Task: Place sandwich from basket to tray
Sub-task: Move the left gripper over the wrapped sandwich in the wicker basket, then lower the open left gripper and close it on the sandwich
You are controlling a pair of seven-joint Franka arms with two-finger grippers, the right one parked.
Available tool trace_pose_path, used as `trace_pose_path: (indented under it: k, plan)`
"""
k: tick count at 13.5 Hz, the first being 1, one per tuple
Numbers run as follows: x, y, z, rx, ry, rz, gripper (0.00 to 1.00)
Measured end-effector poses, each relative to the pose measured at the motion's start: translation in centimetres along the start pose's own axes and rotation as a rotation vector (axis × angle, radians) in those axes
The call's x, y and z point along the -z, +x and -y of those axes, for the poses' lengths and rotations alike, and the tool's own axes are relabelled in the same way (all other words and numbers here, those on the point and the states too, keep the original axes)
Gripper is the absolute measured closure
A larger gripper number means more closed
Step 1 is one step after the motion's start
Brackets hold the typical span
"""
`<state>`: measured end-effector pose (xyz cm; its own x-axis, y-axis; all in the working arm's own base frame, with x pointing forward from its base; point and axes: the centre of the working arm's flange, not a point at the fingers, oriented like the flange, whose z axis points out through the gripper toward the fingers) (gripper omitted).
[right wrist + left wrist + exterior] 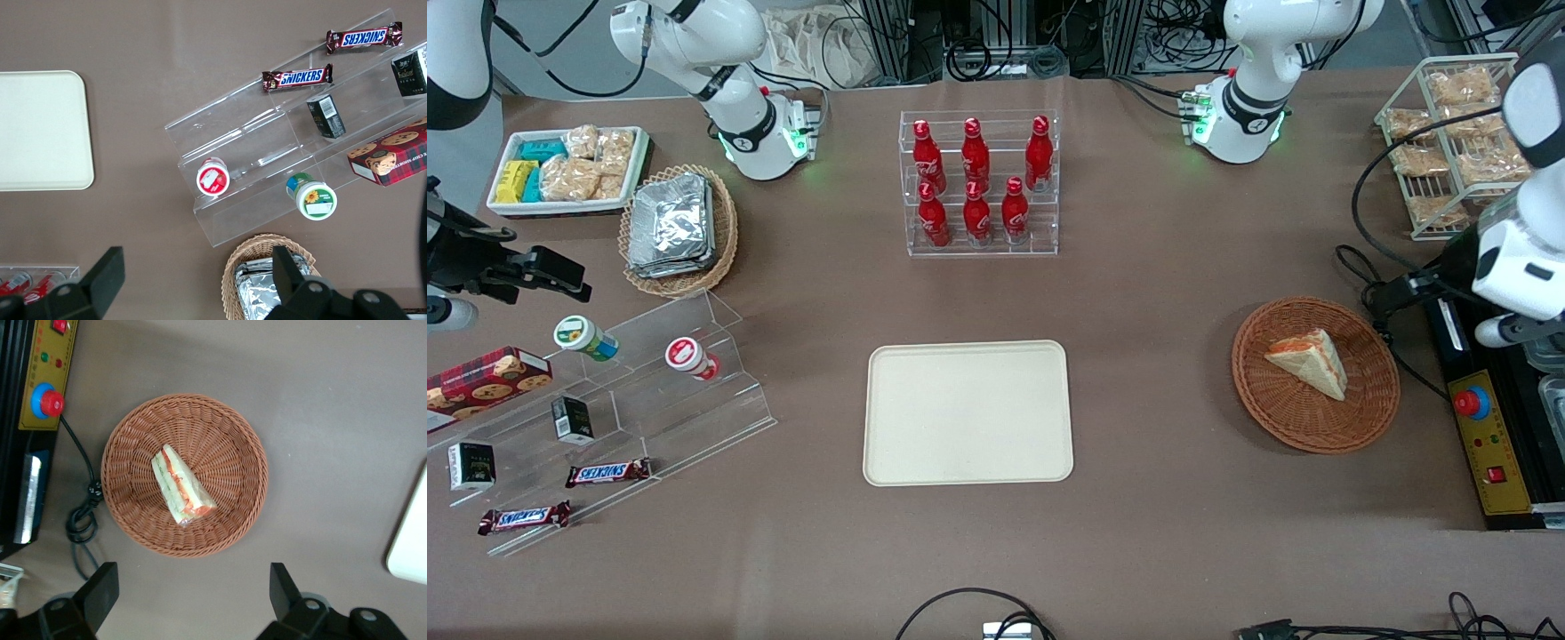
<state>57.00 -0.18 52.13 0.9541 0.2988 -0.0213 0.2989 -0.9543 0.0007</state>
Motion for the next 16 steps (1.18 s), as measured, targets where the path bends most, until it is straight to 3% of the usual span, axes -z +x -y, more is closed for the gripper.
trace_pose_path:
  k: [5,13,16]
  plan:
    - [-6.0,-1.4,0.7,0.126,-0.015,-0.049,0.0]
    - [-14.0,-3.1,4.1,0.309,-0.021,-0.058,0.0]
    - [-16.5,-3.4,4.8,0.385,-0.033,-0.078,0.0]
